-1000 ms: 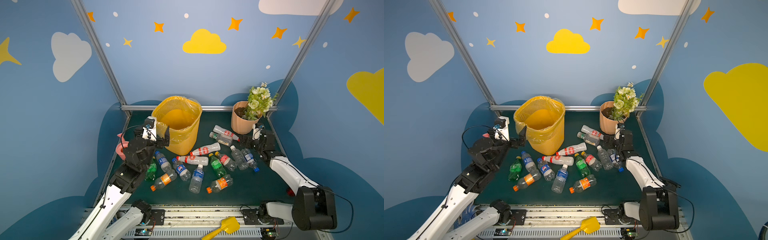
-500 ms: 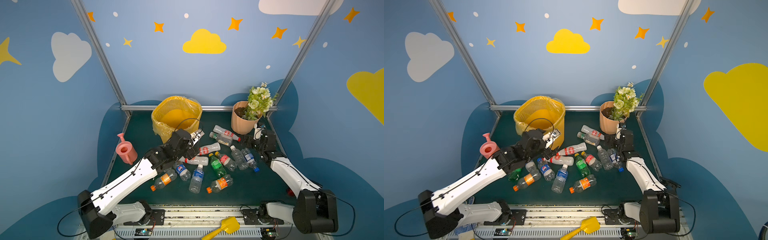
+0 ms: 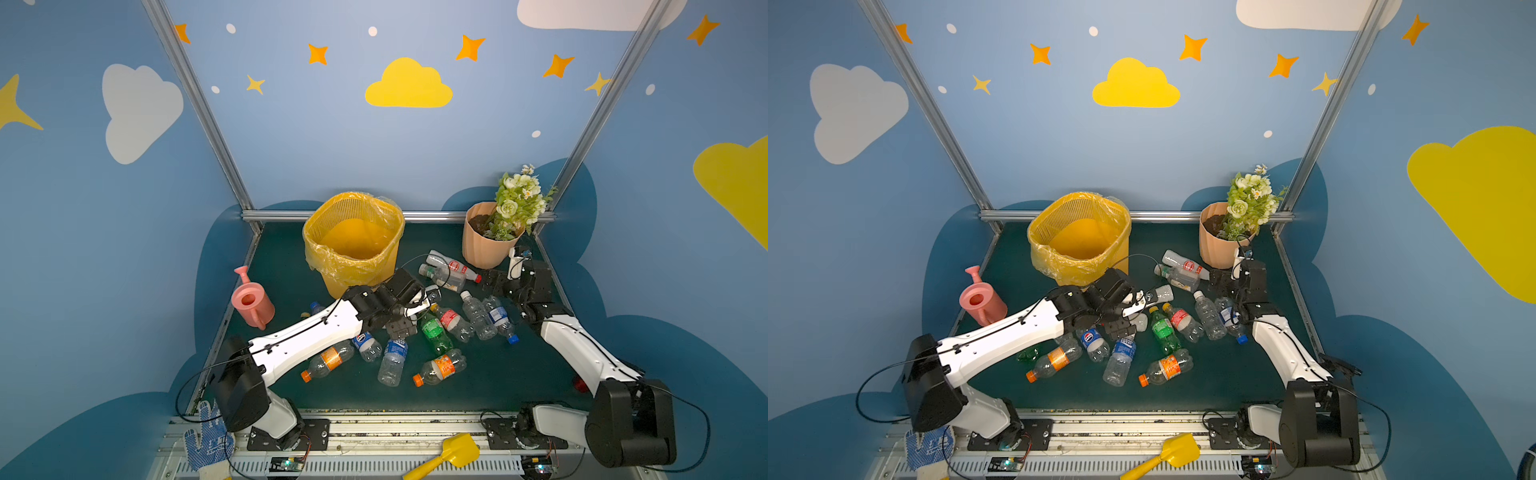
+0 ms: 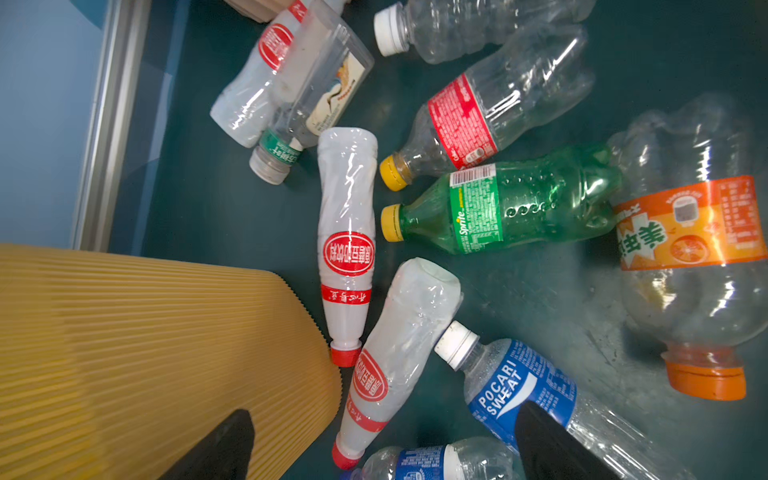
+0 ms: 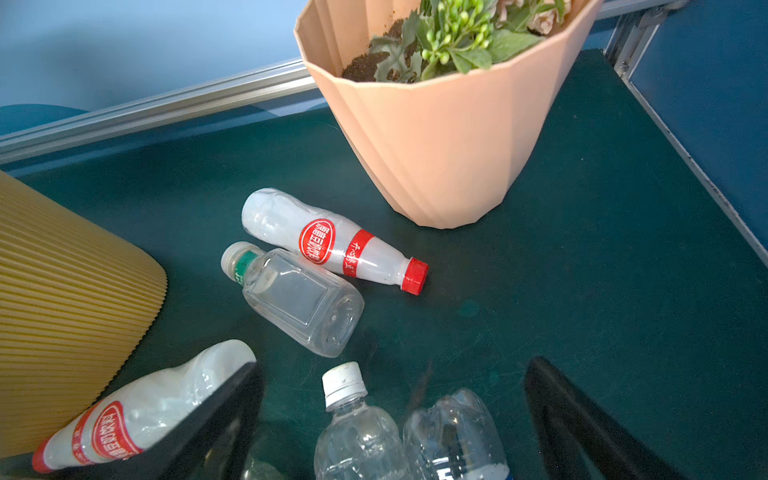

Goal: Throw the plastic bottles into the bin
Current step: 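Reach the left gripper down to the crumpled white bottle among the pile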

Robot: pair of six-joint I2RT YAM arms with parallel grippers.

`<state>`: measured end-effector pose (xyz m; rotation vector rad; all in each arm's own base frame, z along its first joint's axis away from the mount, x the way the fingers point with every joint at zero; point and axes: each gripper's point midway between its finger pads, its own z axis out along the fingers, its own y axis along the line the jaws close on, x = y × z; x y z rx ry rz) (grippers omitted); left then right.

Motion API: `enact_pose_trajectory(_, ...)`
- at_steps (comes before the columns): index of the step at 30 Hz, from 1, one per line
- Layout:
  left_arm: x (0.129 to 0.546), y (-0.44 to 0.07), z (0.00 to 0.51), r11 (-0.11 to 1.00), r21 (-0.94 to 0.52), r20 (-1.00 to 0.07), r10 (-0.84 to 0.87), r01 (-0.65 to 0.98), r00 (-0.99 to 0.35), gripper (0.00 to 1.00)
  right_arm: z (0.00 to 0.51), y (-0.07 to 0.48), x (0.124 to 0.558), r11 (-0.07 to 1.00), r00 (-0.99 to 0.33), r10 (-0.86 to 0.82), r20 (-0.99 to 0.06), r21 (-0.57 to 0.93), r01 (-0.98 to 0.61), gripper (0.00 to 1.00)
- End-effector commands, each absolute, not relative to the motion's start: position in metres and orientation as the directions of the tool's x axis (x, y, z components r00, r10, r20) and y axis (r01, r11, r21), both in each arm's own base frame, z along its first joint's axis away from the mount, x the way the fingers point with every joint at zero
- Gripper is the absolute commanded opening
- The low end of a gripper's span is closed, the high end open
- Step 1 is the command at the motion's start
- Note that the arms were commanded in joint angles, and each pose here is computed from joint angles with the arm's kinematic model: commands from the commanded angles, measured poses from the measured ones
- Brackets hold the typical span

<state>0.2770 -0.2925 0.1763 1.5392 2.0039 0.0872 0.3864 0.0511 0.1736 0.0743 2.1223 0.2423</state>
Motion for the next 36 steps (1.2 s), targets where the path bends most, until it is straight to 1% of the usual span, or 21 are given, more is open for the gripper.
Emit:
enact_pose_trajectory(1, 0.281, -0.287, 0.156, 0.269, 0.407, -0.320, 0.937, 0.873, -0.139, 0.94, 0.170, 0.046, 0.384, 0.979, -0.538, 0.167, -0.826, 0.206, -0.012, 0.97)
enact_pose_trajectory(4, 0.290, -0.284, 0.139, 0.271, 0.394, -0.258, 0.950, 0.878, -0.177, 0.86, 0.169, 0.045, 0.382, 0.979, -0.540, 0.163, -0.826, 0.201, -0.012, 0.97)
enact_pose_trajectory(8, 0.302, -0.284, 0.121, 0.270, 0.372, -0.215, 0.956, 0.888, -0.201, 0.82, 0.167, 0.042, 0.381, 0.979, -0.540, 0.168, -0.825, 0.203, -0.005, 0.97)
enact_pose_trajectory(13, 0.307, -0.286, 0.100, 0.239, 0.348, -0.154, 0.968, 0.906, -0.196, 0.76, 0.166, 0.040, 0.379, 0.979, -0.542, 0.170, -0.823, 0.203, -0.001, 0.97)
enact_pose_trajectory(15, 0.309, -0.284, 0.094, 0.236, 0.340, -0.140, 0.970, 0.910, -0.199, 0.76, 0.165, 0.039, 0.378, 0.979, -0.544, 0.171, -0.822, 0.201, 0.004, 0.97)
enact_pose_trajectory(19, 0.310, -0.280, 0.086, 0.240, 0.313, -0.138, 0.969, 0.919, -0.206, 0.73, 0.163, 0.036, 0.377, 0.979, -0.546, 0.176, -0.819, 0.203, 0.011, 0.97)
enact_pose_trajectory(25, 0.309, -0.279, 0.075, 0.242, 0.287, -0.123, 0.969, 0.927, -0.214, 0.64, 0.162, 0.035, 0.379, 0.978, -0.546, 0.185, -0.817, 0.209, 0.018, 0.97)
enact_pose_trajectory(36, 0.304, -0.278, 0.055, 0.238, 0.244, -0.093, 0.971, 0.940, -0.221, 0.61, 0.157, 0.030, 0.380, 0.978, -0.557, 0.193, -0.808, 0.205, 0.043, 0.97)
